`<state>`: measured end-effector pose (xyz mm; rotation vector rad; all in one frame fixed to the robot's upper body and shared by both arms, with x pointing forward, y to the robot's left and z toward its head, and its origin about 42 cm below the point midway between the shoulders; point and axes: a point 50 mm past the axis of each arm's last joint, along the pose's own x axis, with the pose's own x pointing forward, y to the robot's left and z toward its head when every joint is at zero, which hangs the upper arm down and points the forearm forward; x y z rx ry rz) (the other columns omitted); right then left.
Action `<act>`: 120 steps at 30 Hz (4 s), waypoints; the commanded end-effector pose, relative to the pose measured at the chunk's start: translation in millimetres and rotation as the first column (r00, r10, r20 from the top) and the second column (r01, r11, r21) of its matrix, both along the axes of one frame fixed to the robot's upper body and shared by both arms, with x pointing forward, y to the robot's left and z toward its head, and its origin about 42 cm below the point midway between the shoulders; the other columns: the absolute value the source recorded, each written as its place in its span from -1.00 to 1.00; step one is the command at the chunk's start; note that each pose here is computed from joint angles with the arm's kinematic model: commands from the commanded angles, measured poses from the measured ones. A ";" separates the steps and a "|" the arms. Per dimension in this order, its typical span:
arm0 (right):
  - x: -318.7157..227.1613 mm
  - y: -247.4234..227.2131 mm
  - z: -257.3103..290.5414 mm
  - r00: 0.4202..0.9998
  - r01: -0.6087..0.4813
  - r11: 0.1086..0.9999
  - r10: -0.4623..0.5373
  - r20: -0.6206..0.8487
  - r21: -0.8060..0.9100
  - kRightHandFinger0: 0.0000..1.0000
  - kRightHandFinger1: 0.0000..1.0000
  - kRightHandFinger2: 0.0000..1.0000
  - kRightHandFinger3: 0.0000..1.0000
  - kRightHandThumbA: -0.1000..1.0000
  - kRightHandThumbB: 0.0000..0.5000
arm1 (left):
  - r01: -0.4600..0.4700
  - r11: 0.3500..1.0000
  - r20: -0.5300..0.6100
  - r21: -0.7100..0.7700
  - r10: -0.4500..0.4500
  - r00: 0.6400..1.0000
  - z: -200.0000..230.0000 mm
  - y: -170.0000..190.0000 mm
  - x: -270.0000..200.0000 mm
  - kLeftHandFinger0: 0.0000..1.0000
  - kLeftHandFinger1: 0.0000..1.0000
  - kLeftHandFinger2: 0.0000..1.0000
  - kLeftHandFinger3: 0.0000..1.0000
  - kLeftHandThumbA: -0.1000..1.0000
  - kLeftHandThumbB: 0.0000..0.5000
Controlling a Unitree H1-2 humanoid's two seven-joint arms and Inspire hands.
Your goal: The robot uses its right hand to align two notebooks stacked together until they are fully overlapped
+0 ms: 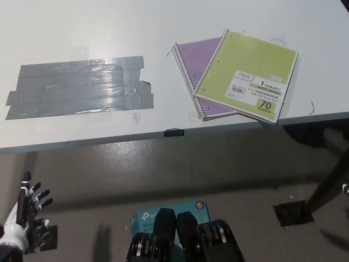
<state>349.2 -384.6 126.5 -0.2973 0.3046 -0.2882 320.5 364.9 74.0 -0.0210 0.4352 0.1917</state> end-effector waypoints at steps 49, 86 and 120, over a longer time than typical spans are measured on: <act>214.9 187.2 234.0 0.966 -0.187 0.735 0.260 0.015 -0.652 1.00 1.00 1.00 1.00 1.00 0.90 | 0.119 0.993 -0.048 0.023 -0.118 0.992 -10.3 -10.5 -32.7 0.47 0.55 0.69 1.00 1.00 -0.13; 190.4 242.8 114.5 0.916 -0.398 0.647 0.320 -0.242 -0.651 1.00 1.00 1.00 1.00 1.00 0.60 | 0.196 0.980 -0.064 0.046 -0.193 0.979 -22.5 -24.8 -39.1 0.46 0.65 0.72 1.00 1.00 0.11; 147.5 226.8 41.2 0.714 -0.692 0.314 0.430 -0.553 -0.650 1.00 1.00 1.00 1.00 1.00 1.00 | 0.295 0.954 -0.033 0.047 -0.294 0.955 -22.8 -31.0 -31.2 0.25 0.49 0.73 1.00 1.00 1.00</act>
